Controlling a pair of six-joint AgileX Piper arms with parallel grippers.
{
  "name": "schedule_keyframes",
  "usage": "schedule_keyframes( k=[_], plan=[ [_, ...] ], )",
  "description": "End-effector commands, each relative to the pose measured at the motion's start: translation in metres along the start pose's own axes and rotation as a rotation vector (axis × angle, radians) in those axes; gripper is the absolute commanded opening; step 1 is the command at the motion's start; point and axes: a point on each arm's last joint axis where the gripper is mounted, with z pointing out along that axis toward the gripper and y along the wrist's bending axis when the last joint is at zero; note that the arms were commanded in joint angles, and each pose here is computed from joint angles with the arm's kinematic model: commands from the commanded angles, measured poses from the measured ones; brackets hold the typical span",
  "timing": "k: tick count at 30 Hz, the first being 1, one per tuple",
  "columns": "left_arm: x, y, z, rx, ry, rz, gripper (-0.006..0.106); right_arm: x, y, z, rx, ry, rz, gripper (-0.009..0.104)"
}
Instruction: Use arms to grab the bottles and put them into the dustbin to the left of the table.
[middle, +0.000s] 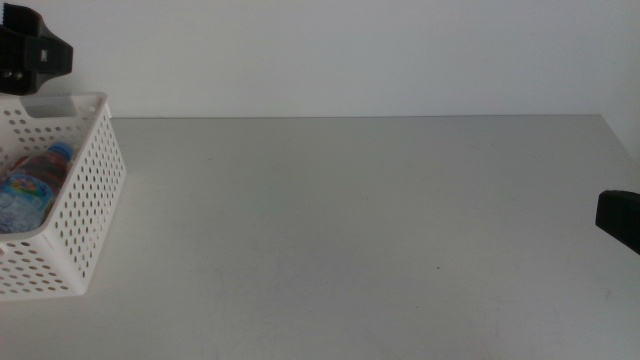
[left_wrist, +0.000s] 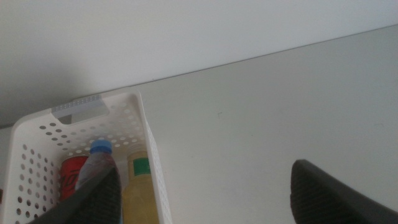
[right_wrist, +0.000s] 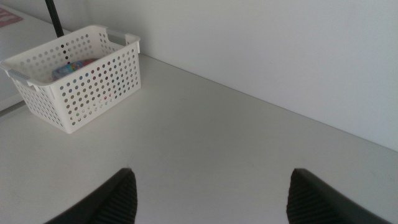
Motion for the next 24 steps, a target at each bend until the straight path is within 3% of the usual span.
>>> schedule_keyframes(
  k=[1, 7, 16, 24],
  plan=[
    [-0.012, 0.0, -0.011, -0.007, -0.106, -0.009, 0.094, -0.014, -0.002, -0.004, 0.028, -0.098, -0.04, 0.061],
    [-0.012, 0.0, -0.011, -0.007, -0.106, -0.009, 0.094, -0.013, -0.019, -0.005, 0.202, -0.081, -0.129, 0.061],
    [-0.004, -0.002, -0.027, -0.011, -0.141, -0.009, 0.094, 0.015, -0.044, -0.012, 0.476, -0.133, -0.06, 0.061],
    [0.057, -0.011, -0.054, -0.027, -0.216, -0.011, 0.094, 0.073, -0.035, -0.027, 0.553, -0.202, -0.098, 0.061]
  ],
)
